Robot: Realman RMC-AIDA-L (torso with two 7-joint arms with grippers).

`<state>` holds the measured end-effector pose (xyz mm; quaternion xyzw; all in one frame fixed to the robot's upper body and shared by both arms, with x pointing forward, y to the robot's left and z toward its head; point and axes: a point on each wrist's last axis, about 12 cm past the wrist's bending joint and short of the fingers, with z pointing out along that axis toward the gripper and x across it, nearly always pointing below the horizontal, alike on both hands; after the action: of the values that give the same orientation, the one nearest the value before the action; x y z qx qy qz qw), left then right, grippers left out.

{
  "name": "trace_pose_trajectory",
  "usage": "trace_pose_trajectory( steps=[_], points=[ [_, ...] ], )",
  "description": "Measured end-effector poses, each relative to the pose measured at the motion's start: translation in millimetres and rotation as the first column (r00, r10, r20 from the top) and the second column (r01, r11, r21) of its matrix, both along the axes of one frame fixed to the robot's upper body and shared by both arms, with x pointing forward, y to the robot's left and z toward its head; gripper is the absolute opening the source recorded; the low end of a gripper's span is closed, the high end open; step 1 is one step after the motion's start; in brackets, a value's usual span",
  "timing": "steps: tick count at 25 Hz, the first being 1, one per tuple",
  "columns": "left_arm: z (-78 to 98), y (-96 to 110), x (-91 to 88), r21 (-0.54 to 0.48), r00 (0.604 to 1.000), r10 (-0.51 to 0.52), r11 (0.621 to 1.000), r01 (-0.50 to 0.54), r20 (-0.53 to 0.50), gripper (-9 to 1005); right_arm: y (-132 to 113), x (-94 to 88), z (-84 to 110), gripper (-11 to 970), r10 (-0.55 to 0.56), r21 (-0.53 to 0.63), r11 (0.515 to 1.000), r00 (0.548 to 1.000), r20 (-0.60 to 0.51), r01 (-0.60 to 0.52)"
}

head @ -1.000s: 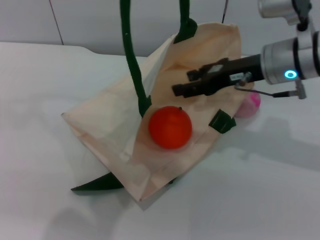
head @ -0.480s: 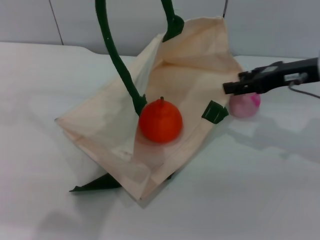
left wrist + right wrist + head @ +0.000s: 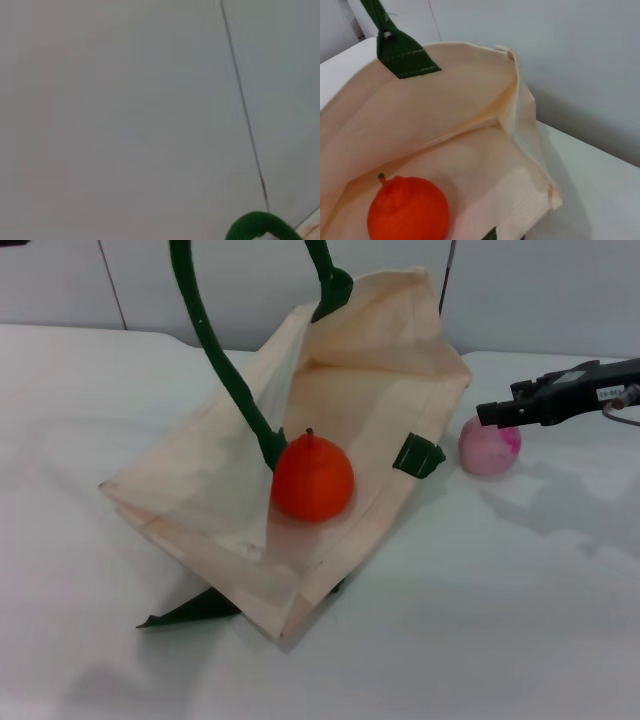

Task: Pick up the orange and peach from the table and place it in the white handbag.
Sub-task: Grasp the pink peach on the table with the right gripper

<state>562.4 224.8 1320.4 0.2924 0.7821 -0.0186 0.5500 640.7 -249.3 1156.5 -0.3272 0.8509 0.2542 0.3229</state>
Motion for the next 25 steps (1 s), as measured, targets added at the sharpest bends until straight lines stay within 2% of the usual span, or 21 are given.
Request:
trace_pose_trajectory(
  steps=[9, 16, 25],
  points=[
    [-3.1, 13.5, 0.1, 0.008, 0.998, 0.063, 0.998, -0.063, -0.017, 120, -4.8, 1.0, 0.7, 771, -0.013, -0.010, 1.000, 1.000, 0.004, 0.013],
    [-4.1, 18.2, -0.4, 0.006, 0.997, 0.078, 0.997, -0.078, -0.020, 120, -13.2, 3.4, -3.0, 780, -0.061, -0.072, 0.996, 0.998, -0.009, 0.060],
    [-0.2, 15.7, 0.8, 0.006, 0.997, 0.070, 0.998, -0.070, -0.009, 120, 3.7, 7.4, -1.7, 793, -0.033, -0.096, 0.995, 0.999, -0.006, 0.033]
  ],
)
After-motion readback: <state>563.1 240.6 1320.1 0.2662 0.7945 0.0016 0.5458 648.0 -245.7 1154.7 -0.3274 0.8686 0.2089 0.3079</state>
